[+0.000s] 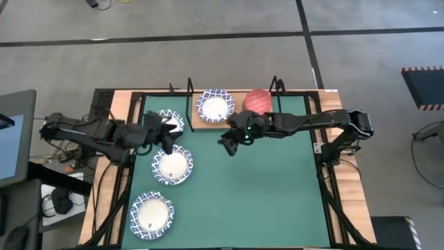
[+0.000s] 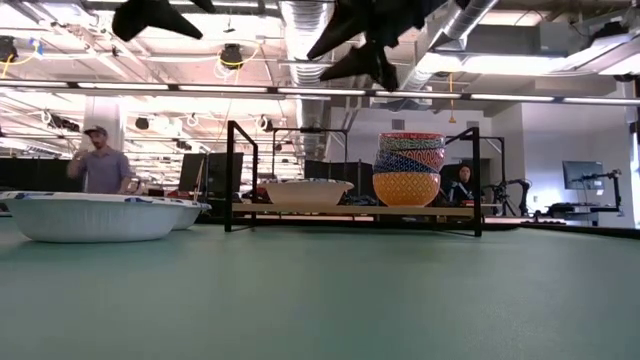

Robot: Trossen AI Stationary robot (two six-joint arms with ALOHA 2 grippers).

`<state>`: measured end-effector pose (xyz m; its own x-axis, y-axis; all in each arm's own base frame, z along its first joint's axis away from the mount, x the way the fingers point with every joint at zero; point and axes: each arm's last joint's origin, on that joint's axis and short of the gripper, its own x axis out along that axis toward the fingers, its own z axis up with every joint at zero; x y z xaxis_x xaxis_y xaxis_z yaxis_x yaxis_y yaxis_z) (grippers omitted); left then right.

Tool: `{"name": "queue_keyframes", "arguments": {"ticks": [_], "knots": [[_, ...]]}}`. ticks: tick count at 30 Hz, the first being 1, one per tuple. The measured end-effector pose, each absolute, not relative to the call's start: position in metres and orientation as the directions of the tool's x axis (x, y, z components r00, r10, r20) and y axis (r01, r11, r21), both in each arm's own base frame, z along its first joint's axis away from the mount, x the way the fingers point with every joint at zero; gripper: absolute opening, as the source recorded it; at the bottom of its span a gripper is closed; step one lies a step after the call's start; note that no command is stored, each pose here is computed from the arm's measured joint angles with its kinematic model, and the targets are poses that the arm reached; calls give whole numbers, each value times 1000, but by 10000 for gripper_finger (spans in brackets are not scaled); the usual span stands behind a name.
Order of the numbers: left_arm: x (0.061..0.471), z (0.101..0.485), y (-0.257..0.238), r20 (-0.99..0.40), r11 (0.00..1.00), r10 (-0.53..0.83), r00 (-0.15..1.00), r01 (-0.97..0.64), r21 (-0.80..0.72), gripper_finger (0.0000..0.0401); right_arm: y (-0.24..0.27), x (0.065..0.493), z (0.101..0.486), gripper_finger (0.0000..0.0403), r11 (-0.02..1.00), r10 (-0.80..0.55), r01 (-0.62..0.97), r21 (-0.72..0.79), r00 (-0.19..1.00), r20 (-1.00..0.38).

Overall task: Place and stack bowls onto a shelf
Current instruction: Stack the middle white and blue paper bowl on top of the white and blue paper bowl on the shelf

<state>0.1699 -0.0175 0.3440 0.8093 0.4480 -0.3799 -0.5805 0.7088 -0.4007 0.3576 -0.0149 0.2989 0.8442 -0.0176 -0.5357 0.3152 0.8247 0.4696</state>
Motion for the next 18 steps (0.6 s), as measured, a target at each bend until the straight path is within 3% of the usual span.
{"name": "queue_keyframes", "arguments": {"ticks": [3,6,18], "knots": [[169,343,-30,-361,703,454,815,-576,-417,201,-12,372,287,230,821,99,223,525,851,-516],[168,342,-41,-356,712,445,822,-565,-416,201,-4,385,265,258,801,129,236,550,829,-544],[146,331,-55,-456,792,371,809,-532,-299,201,26,436,206,271,660,24,455,597,782,-623]]}}
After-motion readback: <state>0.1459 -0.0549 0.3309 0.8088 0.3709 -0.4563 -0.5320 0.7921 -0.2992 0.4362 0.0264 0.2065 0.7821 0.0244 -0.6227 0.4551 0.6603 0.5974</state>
